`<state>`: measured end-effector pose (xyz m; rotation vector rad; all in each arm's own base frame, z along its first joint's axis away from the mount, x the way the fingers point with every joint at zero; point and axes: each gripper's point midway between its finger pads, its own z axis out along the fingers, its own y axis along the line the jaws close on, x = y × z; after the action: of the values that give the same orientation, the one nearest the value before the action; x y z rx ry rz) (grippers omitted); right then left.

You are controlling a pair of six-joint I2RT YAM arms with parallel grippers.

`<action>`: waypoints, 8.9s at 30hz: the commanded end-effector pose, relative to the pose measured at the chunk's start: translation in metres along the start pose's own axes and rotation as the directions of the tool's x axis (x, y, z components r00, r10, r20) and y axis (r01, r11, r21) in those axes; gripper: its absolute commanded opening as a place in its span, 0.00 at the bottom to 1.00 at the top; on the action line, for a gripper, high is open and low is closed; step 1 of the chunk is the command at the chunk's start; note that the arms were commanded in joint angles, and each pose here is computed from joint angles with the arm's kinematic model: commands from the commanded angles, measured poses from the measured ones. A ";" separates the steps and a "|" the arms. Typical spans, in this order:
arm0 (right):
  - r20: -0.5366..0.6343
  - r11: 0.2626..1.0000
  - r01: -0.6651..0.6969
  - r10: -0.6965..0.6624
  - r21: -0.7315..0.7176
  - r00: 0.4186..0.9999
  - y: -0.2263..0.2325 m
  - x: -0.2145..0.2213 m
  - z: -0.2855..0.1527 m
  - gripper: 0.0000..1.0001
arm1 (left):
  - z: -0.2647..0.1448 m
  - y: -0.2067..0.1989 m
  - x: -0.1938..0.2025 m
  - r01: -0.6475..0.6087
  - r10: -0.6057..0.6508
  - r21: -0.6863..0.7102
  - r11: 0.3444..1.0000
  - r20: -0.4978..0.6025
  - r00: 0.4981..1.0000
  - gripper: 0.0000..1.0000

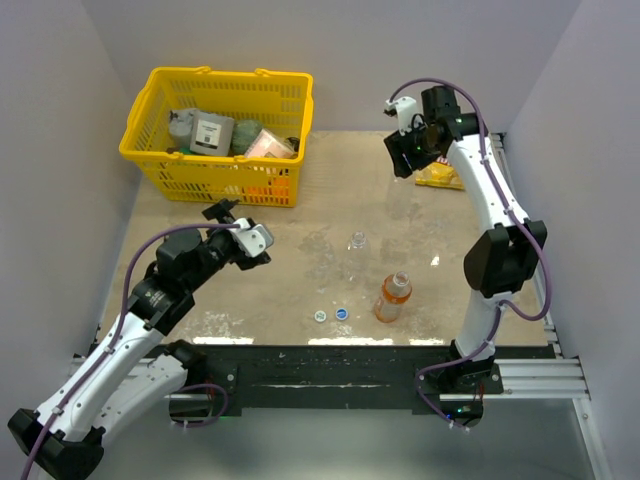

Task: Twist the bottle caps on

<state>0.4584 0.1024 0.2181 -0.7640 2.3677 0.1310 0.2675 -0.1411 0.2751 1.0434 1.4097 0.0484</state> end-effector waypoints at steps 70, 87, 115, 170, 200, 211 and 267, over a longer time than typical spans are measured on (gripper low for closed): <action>0.100 0.789 0.542 -0.538 -0.290 0.837 0.202 0.025 -0.072 0.00 | -0.008 -0.014 -0.005 0.179 -0.186 0.107 0.978 0.053 0.981 1.00; 0.516 0.658 0.657 -0.444 -0.368 0.733 0.253 -0.043 -0.168 0.00 | 0.017 -0.069 -0.058 0.227 -0.335 0.488 0.843 0.148 0.930 0.99; 0.596 0.594 0.574 -0.190 -0.564 0.781 0.299 -0.066 -0.192 0.00 | 0.047 -0.088 -0.059 0.302 -0.414 0.563 0.769 0.079 0.907 0.83; -0.023 0.492 0.707 -0.828 -0.508 0.560 0.327 0.200 0.018 0.55 | -0.035 0.069 0.014 0.709 -0.734 -0.268 0.652 0.013 0.679 0.00; -0.044 0.481 0.713 -0.843 -0.510 0.537 0.318 0.218 0.044 0.41 | -0.019 0.062 0.029 0.727 -0.754 -0.254 0.638 -0.015 0.657 0.00; -0.010 0.507 0.728 -0.823 -0.461 0.567 0.321 0.194 0.043 0.19 | -0.016 0.058 0.032 0.724 -0.750 -0.241 0.647 -0.029 0.661 0.00; 0.783 0.641 0.761 -0.418 -0.106 0.461 0.315 -0.064 -0.202 0.00 | -0.008 -0.007 -0.049 -0.135 0.179 0.469 0.873 -0.051 0.983 0.00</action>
<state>0.2058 0.3354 0.3721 -1.5230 1.2087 0.5864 0.2491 -0.1586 0.2820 1.6608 1.5212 -0.0880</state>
